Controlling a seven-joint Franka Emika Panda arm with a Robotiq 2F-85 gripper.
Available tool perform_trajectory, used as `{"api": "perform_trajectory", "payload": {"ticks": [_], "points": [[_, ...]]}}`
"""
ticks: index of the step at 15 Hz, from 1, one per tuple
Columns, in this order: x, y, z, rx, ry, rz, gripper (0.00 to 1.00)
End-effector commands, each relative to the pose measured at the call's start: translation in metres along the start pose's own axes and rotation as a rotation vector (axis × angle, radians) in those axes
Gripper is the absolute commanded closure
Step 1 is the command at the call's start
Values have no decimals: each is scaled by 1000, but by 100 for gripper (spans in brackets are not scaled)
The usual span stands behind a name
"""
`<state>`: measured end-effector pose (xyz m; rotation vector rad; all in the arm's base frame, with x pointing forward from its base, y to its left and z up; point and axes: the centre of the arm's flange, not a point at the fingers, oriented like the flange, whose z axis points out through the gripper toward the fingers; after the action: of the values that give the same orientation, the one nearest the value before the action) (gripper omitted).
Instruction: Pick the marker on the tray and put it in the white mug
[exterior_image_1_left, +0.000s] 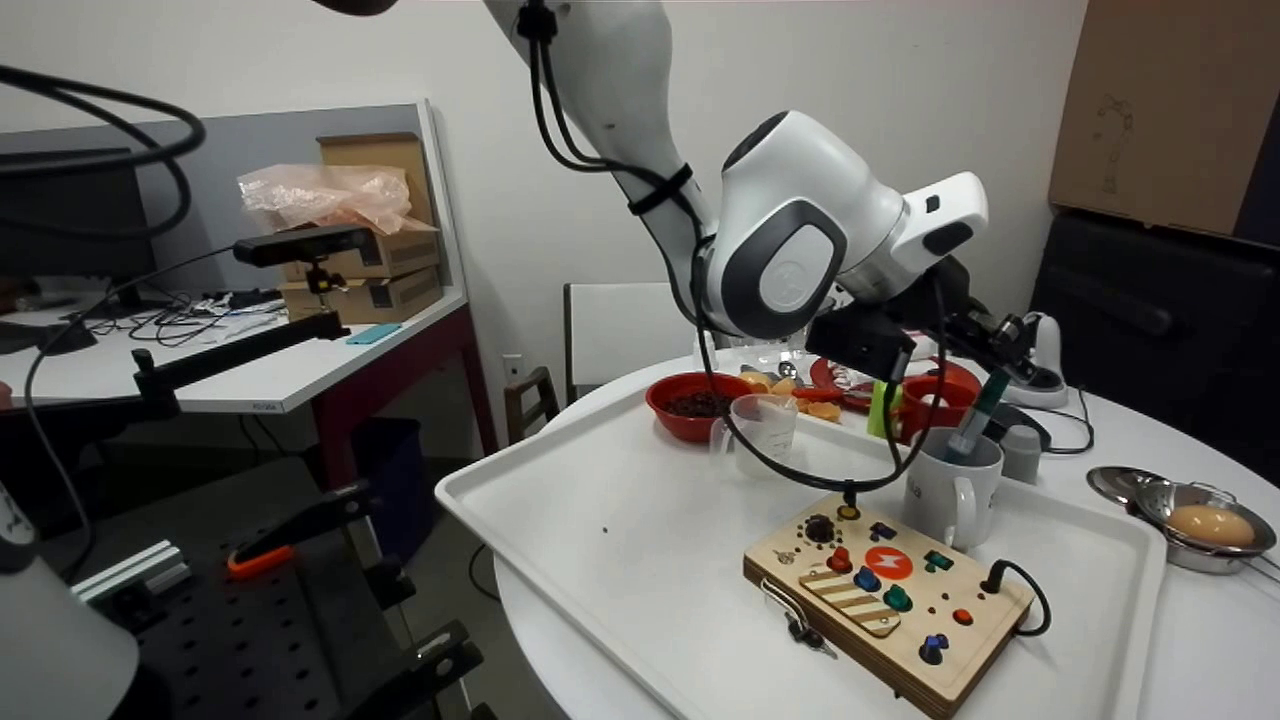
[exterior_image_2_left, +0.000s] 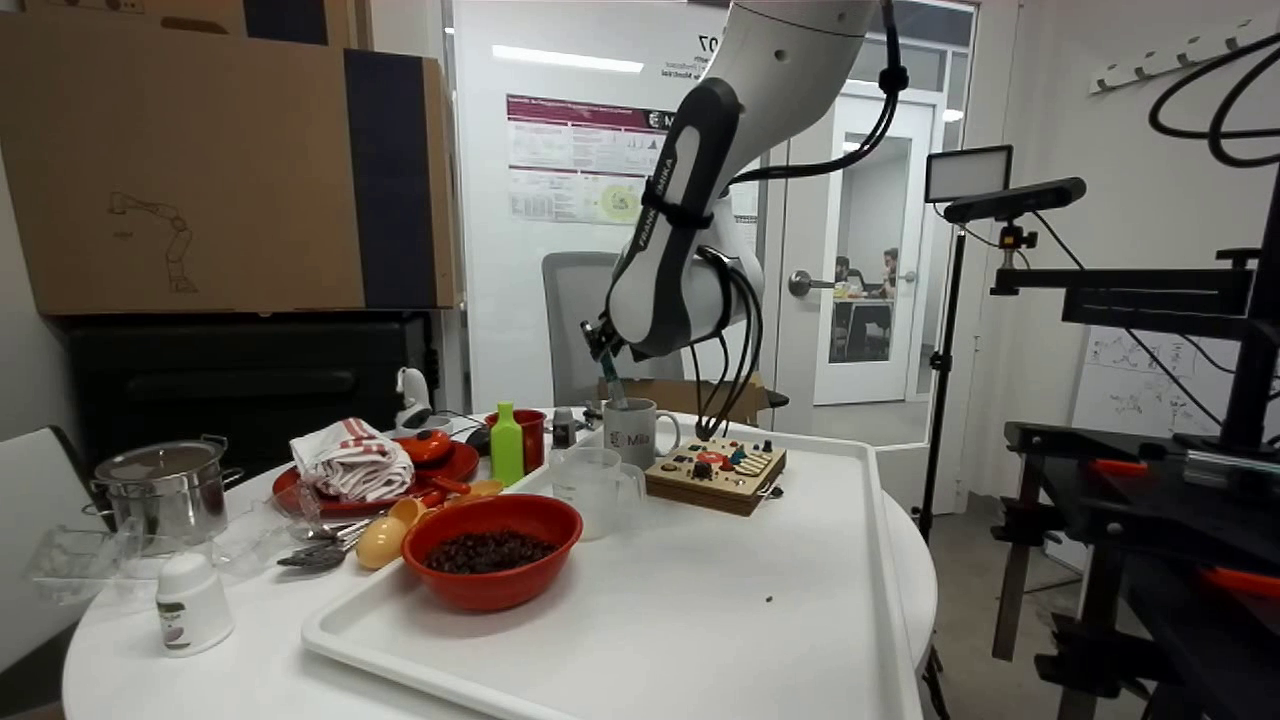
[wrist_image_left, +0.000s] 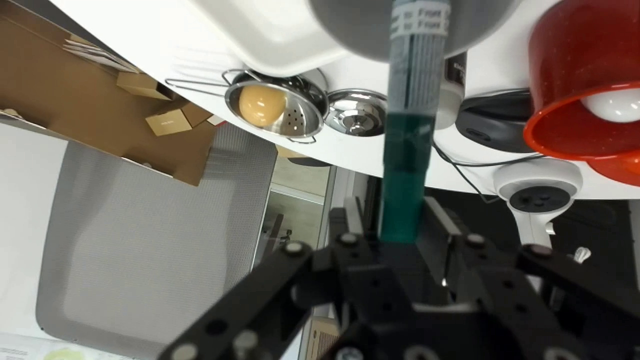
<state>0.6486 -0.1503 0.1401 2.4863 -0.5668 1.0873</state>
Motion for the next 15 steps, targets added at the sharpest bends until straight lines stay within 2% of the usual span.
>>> {"api": "perform_trajectory", "payload": {"ticks": [1, 5, 6, 10, 15], "points": [[-23, 9, -8, -21, 8, 39, 34], [-21, 12, -12, -25, 13, 54, 4], [-18, 12, -16, -17, 14, 52, 1], [12, 8, -55, 107, 56, -26, 0], [63, -19, -116, 287, 95, -248, 0]]}}
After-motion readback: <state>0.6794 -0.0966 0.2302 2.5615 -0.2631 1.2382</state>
